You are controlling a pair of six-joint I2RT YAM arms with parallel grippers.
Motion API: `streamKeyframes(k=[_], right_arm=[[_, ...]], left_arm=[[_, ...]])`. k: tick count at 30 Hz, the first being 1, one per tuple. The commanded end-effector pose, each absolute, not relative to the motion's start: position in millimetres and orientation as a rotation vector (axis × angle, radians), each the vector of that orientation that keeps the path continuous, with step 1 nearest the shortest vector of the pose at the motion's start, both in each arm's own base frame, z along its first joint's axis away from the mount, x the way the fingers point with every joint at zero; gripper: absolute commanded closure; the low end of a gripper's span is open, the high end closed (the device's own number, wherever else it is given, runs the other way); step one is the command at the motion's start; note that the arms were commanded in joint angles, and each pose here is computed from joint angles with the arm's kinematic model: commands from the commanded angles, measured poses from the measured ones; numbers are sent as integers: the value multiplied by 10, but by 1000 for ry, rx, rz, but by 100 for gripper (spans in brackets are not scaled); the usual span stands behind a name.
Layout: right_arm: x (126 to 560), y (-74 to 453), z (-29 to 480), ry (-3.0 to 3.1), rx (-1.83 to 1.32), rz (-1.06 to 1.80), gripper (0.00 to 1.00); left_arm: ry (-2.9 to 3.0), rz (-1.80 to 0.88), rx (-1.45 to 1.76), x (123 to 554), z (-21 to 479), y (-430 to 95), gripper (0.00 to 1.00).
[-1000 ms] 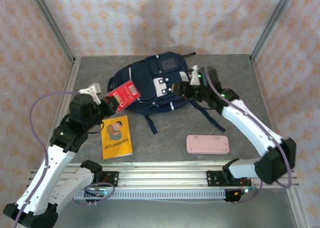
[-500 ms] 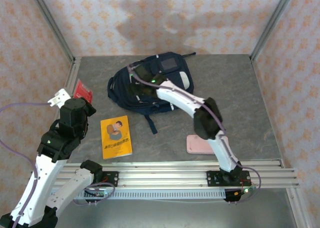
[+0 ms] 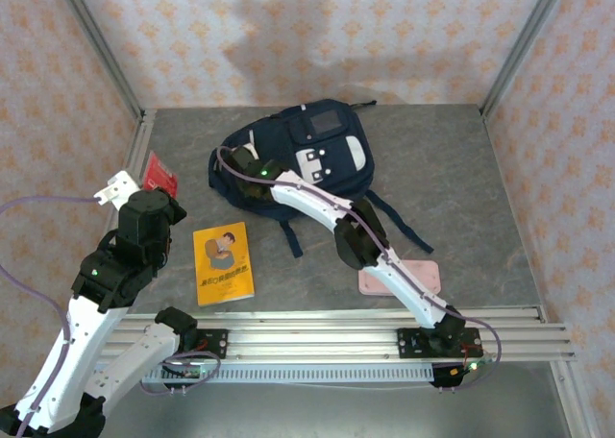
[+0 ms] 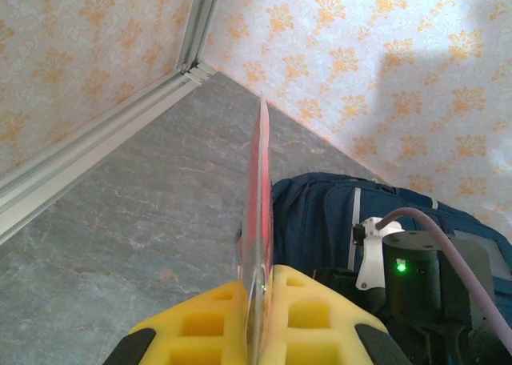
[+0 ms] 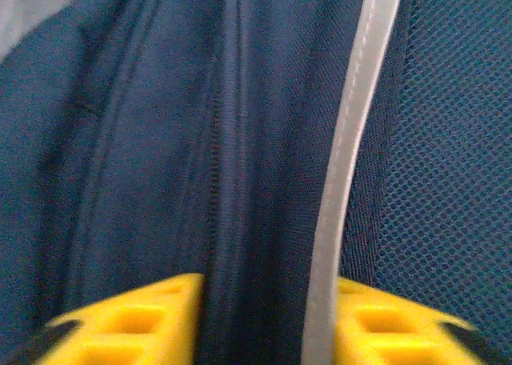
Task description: Pack the student bag
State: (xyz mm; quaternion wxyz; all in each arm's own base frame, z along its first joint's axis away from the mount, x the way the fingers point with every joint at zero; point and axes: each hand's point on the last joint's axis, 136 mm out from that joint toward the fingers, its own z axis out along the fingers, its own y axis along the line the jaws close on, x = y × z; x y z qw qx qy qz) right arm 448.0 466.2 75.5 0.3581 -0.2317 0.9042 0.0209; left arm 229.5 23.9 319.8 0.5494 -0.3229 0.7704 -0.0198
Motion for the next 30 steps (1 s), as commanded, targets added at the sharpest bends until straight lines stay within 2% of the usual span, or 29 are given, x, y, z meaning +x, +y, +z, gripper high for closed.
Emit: streamKeyframes(k=[1, 2, 8, 13, 17, 25, 30], right_arm=[[4574, 4357, 809, 2320, -564, -136, 95], [4571, 4324, 864, 2318, -553, -136, 100], [4560, 4087, 1523, 2297, -399, 48, 100], [4506, 3729, 2071, 2319, -279, 392, 100], [4346, 3483, 2268, 2339, -354, 651, 100], [4187, 2844, 2807, 2260, -261, 1295, 100], [4028, 2649, 3040, 2166, -304, 1481, 100]], left_arm=[[1807, -25, -755, 2305, 3239, 256, 100], [1810, -27, -750, 2312, 3239, 249, 100], [1859, -99, -679, 2450, 3169, 58, 100], [1926, -151, -631, 2562, 3092, -106, 100], [1961, -246, -580, 2626, 3093, -286, 100], [2051, -440, -525, 2805, 3003, -675, 100], [2086, -674, -518, 3032, 2870, -1065, 100]])
